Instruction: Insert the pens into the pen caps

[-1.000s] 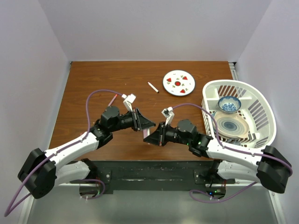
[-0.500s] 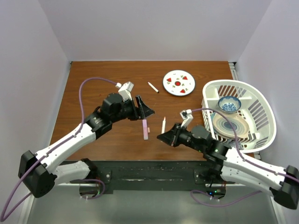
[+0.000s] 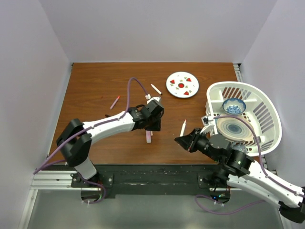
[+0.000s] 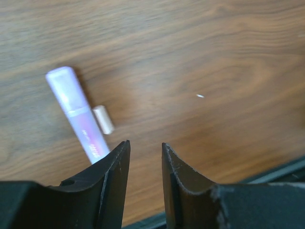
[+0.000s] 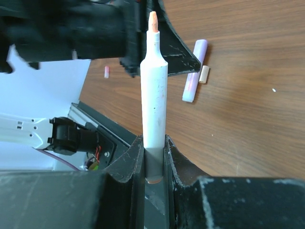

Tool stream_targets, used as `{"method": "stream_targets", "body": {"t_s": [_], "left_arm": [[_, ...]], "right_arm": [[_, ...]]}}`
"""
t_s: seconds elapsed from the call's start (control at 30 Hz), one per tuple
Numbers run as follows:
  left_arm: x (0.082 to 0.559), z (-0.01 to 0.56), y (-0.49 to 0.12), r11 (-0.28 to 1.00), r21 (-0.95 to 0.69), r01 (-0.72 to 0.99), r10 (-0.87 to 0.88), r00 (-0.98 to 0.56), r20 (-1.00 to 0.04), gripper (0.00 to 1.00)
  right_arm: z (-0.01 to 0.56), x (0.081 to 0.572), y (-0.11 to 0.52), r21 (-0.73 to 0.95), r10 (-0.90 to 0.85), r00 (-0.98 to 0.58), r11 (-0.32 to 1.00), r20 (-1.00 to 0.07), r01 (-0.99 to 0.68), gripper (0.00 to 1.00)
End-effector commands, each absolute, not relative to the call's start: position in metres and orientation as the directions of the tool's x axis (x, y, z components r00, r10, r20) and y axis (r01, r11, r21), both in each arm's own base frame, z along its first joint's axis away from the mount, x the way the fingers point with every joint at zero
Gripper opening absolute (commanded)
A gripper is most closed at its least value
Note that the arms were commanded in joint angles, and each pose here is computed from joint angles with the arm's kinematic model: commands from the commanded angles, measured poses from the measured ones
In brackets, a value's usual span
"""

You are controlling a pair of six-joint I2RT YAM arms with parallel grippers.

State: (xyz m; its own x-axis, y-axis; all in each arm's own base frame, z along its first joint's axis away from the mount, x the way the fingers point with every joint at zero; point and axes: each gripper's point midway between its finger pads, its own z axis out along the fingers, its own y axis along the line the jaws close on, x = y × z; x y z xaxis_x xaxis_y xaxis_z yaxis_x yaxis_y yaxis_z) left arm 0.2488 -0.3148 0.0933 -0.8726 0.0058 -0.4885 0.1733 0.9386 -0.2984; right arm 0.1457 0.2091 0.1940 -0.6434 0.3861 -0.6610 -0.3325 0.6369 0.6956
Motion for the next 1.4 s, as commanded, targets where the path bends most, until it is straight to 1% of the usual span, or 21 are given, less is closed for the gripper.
{"method": "stream_targets", "body": {"t_s": [0.0,0.13,0.43,0.93,1.13,1.33,1.37], "left_arm": [[0.266,0.087,-0.306,0.975,-0.178,0.134,0.025,-0.858,-0.513,0.35],[0.267,0.065,-0.301,0.986,-0.125,0.112,0.037,-0.871,-0.49,0.35],[0.273,0.044,-0.294,0.996,-0.034,0.085,0.059,-0.883,-0.465,0.38],[0.264,0.026,-0.287,0.998,-0.001,0.068,0.061,-0.904,-0.423,0.37],[0.258,0.013,-0.284,0.997,0.01,0.071,0.069,-0.916,-0.396,0.34],[0.254,0.004,-0.285,0.997,0.009,0.079,0.077,-0.922,-0.38,0.25],[0.253,0.003,-0.285,0.997,0.013,0.082,0.081,-0.923,-0.377,0.22]], "right_arm": [[0.218,0.147,0.196,0.678,0.407,-0.594,0.647,-0.694,-0.349,0.0],[0.225,0.145,0.189,0.665,0.403,-0.579,0.655,-0.709,-0.359,0.0],[0.228,0.143,0.181,0.659,0.409,-0.564,0.66,-0.718,-0.36,0.0],[0.227,0.143,0.179,0.663,0.417,-0.562,0.659,-0.715,-0.354,0.0],[0.226,0.143,0.181,0.667,0.416,-0.566,0.654,-0.711,-0.357,0.0],[0.225,0.142,0.182,0.666,0.409,-0.573,0.654,-0.71,-0.359,0.0],[0.225,0.142,0.183,0.667,0.409,-0.574,0.652,-0.71,-0.361,0.0]]}}
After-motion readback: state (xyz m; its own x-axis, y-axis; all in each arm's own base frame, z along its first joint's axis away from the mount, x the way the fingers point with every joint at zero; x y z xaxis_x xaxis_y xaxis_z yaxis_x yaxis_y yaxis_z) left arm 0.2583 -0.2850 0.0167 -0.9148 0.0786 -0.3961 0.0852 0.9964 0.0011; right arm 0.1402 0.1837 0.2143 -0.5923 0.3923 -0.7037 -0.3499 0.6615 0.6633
